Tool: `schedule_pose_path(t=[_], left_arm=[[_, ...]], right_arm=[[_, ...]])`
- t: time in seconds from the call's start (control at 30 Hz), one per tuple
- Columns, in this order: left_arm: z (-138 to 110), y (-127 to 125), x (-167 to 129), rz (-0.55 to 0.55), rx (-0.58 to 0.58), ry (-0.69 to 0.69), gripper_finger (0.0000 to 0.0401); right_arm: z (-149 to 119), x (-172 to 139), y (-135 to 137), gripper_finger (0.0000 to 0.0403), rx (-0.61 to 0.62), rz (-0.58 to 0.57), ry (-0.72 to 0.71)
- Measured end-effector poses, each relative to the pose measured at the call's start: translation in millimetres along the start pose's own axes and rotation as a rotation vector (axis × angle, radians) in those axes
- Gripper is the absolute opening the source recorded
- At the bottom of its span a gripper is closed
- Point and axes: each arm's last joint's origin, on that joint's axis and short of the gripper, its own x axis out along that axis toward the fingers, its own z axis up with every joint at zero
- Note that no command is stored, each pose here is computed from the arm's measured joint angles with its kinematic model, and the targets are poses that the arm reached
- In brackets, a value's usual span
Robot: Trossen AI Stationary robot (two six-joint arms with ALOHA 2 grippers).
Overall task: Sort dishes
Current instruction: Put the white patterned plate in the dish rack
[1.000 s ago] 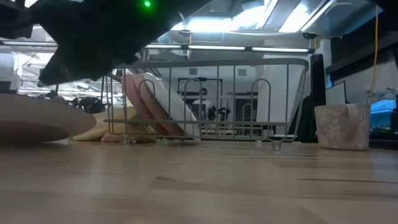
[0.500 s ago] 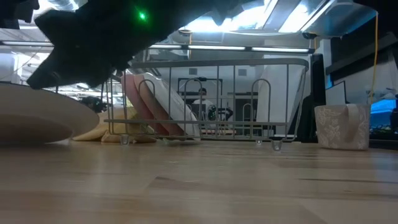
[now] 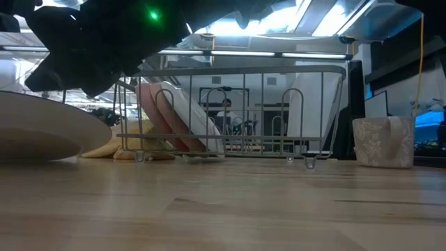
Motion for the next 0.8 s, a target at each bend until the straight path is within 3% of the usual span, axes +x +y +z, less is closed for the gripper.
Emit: schedule_pose_path(t=[0.8], left_arm=[[7,0,-22,-0.012,-0.010,0.000,0.0002]], right_arm=[[1,0,1,0.0128,-0.008,-0.001,-0.006]])
